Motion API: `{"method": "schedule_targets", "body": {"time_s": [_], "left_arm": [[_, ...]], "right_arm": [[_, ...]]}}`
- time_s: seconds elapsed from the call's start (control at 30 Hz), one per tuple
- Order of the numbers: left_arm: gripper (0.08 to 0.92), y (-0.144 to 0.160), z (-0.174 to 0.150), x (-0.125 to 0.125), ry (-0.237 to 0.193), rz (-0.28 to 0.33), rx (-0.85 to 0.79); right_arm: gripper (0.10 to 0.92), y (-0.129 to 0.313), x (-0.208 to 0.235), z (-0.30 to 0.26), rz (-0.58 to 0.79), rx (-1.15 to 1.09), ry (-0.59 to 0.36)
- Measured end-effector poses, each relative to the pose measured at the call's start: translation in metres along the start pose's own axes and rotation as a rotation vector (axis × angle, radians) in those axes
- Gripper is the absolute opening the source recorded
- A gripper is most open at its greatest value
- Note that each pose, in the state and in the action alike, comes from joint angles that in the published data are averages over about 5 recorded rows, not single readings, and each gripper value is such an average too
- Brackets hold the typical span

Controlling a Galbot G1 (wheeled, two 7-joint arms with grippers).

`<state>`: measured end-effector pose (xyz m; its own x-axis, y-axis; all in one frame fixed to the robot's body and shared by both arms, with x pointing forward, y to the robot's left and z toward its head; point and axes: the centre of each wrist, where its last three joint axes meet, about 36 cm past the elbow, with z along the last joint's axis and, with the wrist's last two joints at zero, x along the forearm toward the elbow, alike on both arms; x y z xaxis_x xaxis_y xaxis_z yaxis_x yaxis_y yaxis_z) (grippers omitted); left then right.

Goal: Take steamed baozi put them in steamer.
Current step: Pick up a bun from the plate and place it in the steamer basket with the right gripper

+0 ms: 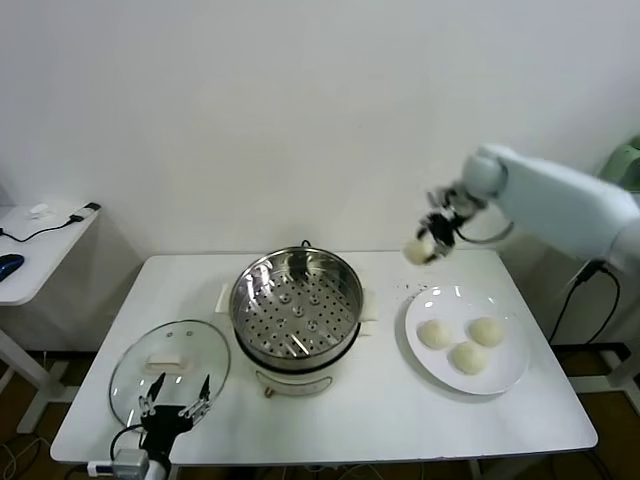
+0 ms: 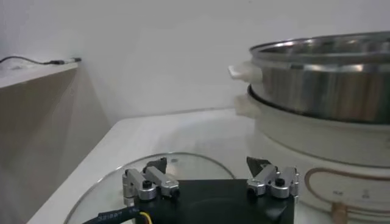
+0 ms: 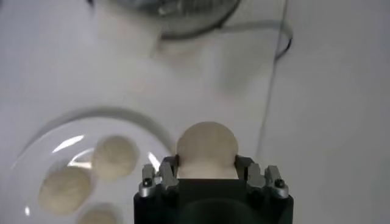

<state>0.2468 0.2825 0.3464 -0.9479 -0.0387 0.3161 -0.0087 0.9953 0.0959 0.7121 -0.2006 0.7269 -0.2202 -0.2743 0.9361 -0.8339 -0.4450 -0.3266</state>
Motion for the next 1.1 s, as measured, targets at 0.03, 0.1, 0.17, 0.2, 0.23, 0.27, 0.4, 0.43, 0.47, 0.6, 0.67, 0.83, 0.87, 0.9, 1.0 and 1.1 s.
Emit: {"method": "schedule_targets", "body": {"time_s": [0.03, 0.1, 0.17, 0.2, 0.23, 0.27, 0.4, 0.43, 0.47, 0.6, 0.67, 0.83, 0.87, 0.9, 1.0, 1.1], "left_arm": [[0.823, -0.001, -0.001, 0.0, -0.001, 0.003, 0.0], [0.823, -0.004, -0.002, 0.001, -0.004, 0.007, 0.001], [0.823, -0.007, -0.004, 0.001, -0.007, 0.01, 0.002], [0.823, -0.008, -0.005, 0.001, -0.008, 0.011, 0.002], [0.823, -0.009, -0.005, 0.001, -0.008, 0.012, 0.002], [0.823, -0.009, -0.005, 0.001, -0.008, 0.013, 0.001], [0.823, -0.011, -0.004, 0.002, -0.005, 0.014, -0.003], [0.823, -0.011, -0.004, 0.002, -0.004, 0.013, -0.004], [0.823, -0.01, -0.004, 0.003, -0.003, 0.012, -0.004], [0.823, -0.01, -0.004, 0.003, -0.003, 0.009, -0.006], [0.823, -0.01, -0.004, 0.004, -0.003, 0.007, -0.008], [0.823, -0.011, -0.002, 0.003, -0.004, 0.003, -0.013], [0.823, -0.011, -0.001, 0.003, -0.004, 0.002, -0.014], [0.823, -0.012, -0.001, 0.003, -0.004, 0.002, -0.015], [0.823, -0.012, 0.0, 0.003, -0.003, 0.0, -0.017], [0.823, -0.012, 0.001, 0.003, -0.002, -0.005, -0.019]], "right_arm": [[0.619, -0.005, 0.003, -0.018, -0.006, 0.05, -0.012], [0.619, -0.013, 0.003, -0.051, -0.026, 0.149, -0.032], [0.619, -0.017, -0.002, -0.078, -0.051, 0.246, -0.044], [0.619, -0.018, -0.006, -0.09, -0.065, 0.295, -0.048], [0.619, -0.019, -0.011, -0.101, -0.079, 0.344, -0.05], [0.619, -0.02, -0.016, -0.11, -0.092, 0.391, -0.052], [0.62, -0.023, -0.041, -0.136, -0.133, 0.564, -0.051], [0.621, -0.024, -0.048, -0.14, -0.14, 0.602, -0.049], [0.621, -0.025, -0.055, -0.143, -0.146, 0.636, -0.047], [0.624, -0.032, -0.085, -0.151, -0.16, 0.75, -0.038], [0.625, -0.035, -0.1, -0.152, -0.164, 0.795, -0.033], [0.627, -0.043, -0.132, -0.154, -0.165, 0.875, -0.02], [0.628, -0.044, -0.138, -0.153, -0.164, 0.885, -0.018], [0.628, -0.044, -0.144, -0.153, -0.163, 0.894, -0.017], [0.633, -0.047, -0.159, -0.152, -0.155, 0.914, -0.019], [0.65, -0.049, -0.171, -0.15, -0.142, 0.923, -0.026]]}}
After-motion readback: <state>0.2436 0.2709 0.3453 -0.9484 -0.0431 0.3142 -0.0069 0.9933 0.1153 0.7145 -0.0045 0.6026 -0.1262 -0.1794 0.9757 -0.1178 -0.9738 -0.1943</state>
